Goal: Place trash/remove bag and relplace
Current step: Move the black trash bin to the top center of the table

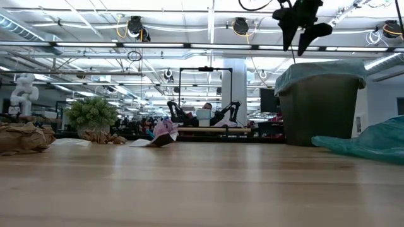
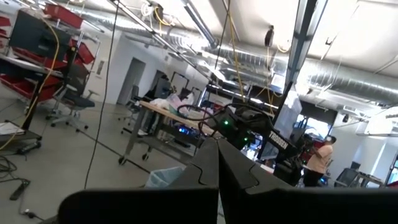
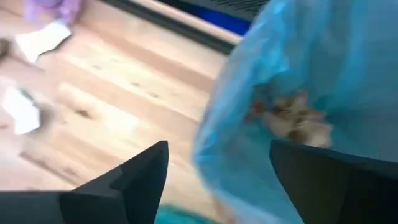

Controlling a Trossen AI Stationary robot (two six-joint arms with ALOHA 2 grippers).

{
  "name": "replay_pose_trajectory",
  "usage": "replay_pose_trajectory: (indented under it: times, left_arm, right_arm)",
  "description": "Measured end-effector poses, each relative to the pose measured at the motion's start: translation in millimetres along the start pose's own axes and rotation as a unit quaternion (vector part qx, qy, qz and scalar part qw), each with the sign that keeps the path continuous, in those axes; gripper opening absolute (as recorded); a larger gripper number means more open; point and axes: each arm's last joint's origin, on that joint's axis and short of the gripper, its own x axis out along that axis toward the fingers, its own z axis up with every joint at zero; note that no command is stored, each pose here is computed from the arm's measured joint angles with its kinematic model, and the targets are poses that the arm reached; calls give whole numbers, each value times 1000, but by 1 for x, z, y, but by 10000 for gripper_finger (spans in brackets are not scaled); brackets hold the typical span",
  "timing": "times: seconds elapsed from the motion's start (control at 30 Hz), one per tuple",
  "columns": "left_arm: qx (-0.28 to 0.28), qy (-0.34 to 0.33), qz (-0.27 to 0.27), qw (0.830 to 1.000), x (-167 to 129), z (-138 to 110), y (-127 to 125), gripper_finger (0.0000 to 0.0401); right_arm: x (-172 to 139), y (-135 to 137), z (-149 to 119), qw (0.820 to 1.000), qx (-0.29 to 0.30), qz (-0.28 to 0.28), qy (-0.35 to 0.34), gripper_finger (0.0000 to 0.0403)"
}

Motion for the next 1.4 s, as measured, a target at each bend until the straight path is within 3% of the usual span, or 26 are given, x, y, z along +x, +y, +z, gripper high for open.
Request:
replay_pose_trajectory:
  times: [0.43,0.93,1.3,1.4]
  left_arm:
    - [0,0,0,1000,0,0,0,0]
    - [3,10,4,1000,0,-2,1,0]
    - [3,10,4,1000,0,-2,1,0]
    - [3,10,4,1000,0,-2,1,0]
  right_arm:
    - [17,23,-2,998,-46,-5,39,126]
    - [35,25,1,995,-45,-37,80,138]
    - [54,29,8,992,-45,-71,96,12]
    - [56,30,9,991,-52,-69,97,6]
